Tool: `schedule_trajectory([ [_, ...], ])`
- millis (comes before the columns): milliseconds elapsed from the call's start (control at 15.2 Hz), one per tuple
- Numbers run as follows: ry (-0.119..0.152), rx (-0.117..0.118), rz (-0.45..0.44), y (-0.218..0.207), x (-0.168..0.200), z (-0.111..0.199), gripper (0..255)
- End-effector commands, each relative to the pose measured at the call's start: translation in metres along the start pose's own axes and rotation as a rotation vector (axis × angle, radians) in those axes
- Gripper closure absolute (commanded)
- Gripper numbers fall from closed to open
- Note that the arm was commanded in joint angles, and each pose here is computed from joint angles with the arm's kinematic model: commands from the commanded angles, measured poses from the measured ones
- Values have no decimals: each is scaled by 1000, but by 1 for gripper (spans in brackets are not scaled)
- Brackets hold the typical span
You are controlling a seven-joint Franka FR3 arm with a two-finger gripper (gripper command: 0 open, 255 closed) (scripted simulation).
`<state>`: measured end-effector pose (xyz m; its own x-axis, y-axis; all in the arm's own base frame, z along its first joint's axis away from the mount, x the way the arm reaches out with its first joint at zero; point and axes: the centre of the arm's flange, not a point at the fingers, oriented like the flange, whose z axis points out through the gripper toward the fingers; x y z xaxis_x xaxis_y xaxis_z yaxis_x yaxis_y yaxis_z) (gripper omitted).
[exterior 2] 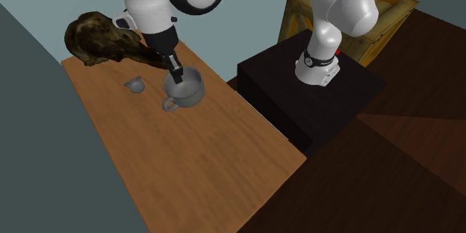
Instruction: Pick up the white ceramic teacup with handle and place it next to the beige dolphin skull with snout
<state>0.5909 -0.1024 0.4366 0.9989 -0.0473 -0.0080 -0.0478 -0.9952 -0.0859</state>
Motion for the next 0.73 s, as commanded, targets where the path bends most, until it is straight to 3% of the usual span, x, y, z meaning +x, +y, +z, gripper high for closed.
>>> schedule_trajectory([
  [0,1,0,0,1,1,11,255],
  [660,1,0,0,6,1,63,255],
])
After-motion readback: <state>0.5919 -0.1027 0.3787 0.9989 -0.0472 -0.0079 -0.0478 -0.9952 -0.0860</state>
